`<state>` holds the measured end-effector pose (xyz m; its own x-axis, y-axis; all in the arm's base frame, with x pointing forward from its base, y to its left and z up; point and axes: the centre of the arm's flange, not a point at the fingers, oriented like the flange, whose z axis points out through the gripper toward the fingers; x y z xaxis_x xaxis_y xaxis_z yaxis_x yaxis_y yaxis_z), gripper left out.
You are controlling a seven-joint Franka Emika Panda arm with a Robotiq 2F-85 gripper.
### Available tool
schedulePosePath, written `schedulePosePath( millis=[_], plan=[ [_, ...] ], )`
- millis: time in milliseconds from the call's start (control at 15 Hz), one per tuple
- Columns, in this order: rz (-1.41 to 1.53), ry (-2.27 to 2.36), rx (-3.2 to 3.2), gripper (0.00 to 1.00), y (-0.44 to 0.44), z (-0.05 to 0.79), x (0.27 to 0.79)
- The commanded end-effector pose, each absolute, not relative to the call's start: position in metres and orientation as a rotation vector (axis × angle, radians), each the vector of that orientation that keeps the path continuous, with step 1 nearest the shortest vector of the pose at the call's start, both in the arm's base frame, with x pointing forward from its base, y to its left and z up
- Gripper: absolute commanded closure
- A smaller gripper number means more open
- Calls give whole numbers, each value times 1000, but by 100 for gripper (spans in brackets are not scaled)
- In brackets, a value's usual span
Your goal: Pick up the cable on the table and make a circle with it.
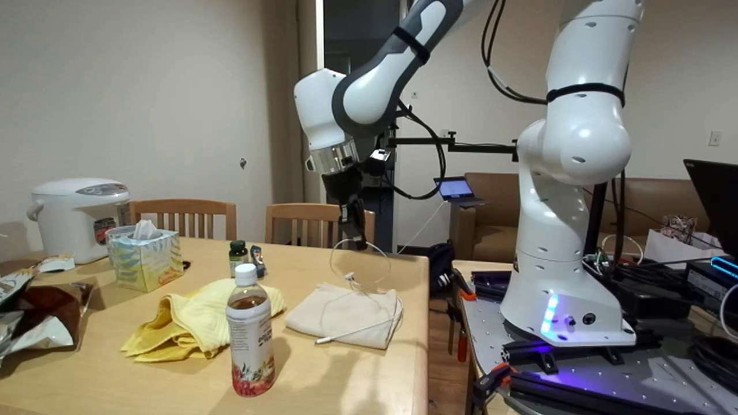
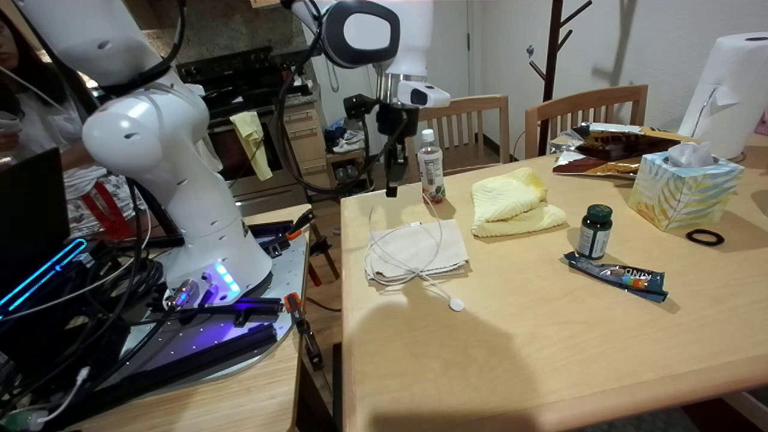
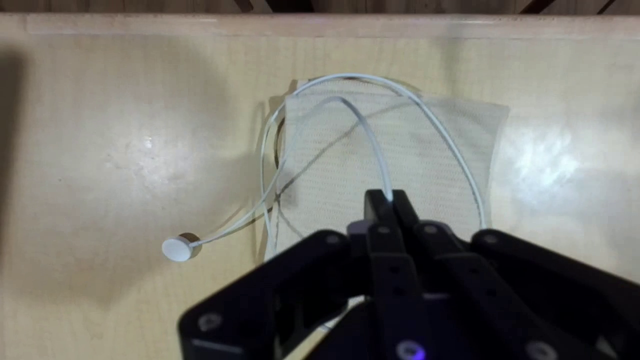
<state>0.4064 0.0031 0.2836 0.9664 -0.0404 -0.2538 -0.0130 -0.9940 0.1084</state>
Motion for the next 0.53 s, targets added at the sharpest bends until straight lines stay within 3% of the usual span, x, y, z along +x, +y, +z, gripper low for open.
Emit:
schedulePosePath(
  millis=[0,467],
  plan=[
    [-434,-54,3023,99,40,284,402],
    [-528,-34,3106,99,106,260,406]
  ],
)
